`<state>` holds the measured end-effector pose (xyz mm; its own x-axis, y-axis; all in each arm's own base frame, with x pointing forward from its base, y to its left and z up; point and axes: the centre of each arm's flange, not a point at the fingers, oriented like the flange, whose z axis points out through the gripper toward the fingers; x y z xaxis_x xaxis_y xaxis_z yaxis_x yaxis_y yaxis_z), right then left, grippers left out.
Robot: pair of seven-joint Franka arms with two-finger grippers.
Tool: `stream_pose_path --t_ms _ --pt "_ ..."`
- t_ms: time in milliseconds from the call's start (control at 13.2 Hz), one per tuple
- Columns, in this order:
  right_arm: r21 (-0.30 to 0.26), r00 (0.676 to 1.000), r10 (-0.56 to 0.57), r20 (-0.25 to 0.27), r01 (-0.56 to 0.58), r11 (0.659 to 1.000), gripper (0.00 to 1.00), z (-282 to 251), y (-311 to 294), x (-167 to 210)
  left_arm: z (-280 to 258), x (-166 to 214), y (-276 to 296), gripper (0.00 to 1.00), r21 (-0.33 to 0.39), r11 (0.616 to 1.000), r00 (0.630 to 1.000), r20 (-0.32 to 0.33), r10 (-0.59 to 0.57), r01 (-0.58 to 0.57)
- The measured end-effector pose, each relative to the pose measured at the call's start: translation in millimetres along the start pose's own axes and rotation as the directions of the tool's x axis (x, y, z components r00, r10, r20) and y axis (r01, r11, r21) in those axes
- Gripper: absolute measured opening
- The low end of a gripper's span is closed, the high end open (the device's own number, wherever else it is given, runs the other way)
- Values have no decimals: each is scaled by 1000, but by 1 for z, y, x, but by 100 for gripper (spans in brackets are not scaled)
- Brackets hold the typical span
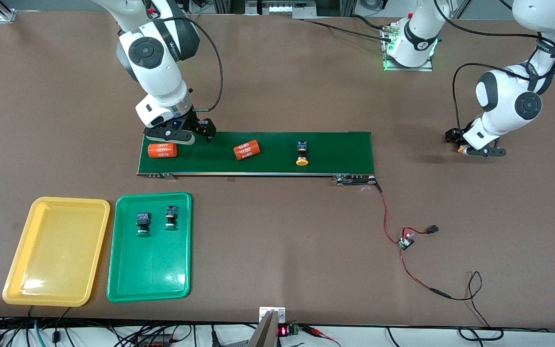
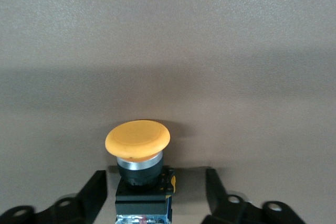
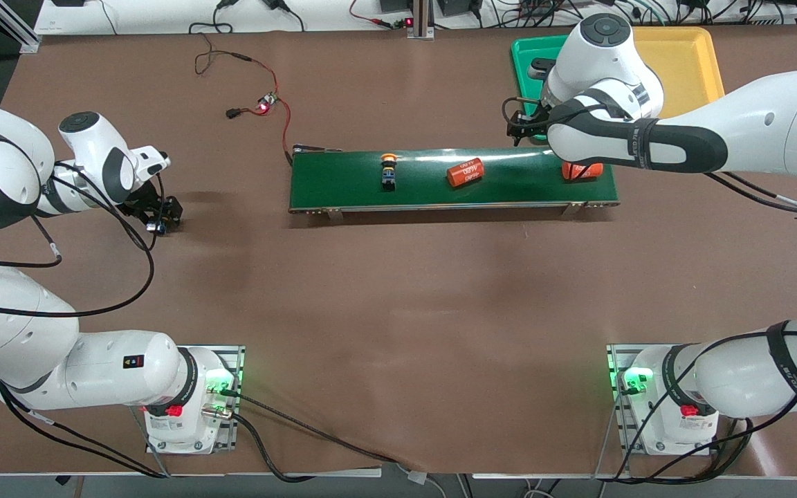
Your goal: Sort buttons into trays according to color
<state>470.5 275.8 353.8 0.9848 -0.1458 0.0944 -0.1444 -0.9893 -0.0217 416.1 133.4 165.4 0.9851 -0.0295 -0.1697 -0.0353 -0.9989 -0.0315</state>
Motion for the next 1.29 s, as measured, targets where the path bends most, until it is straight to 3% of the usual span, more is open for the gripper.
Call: stream_pose_path --t_ms 228,532,607,911,1291 --pt "0 1000 -1 1 1 1000 100 0 -1 0 -3 0 0 41 -2 1000 1000 3 12 -12" --pt "12 1000 23 1 -23 1000 100 1 -22 -10 -11 6 -4 41 -15 1000 998 54 16 -15" --pt "21 1000 24 5 -24 999 100 3 -37 -15 -34 22 -10 41 -27 999 994 104 24 -21" --pt "10 1000 -18 6 18 1000 100 14 -54 -16 -125 80 25 41 -43 992 978 166 125 -119" --pt "-10 999 -49 9 49 999 100 25 -55 -16 -194 122 158 41 -24 954 950 90 300 -299"
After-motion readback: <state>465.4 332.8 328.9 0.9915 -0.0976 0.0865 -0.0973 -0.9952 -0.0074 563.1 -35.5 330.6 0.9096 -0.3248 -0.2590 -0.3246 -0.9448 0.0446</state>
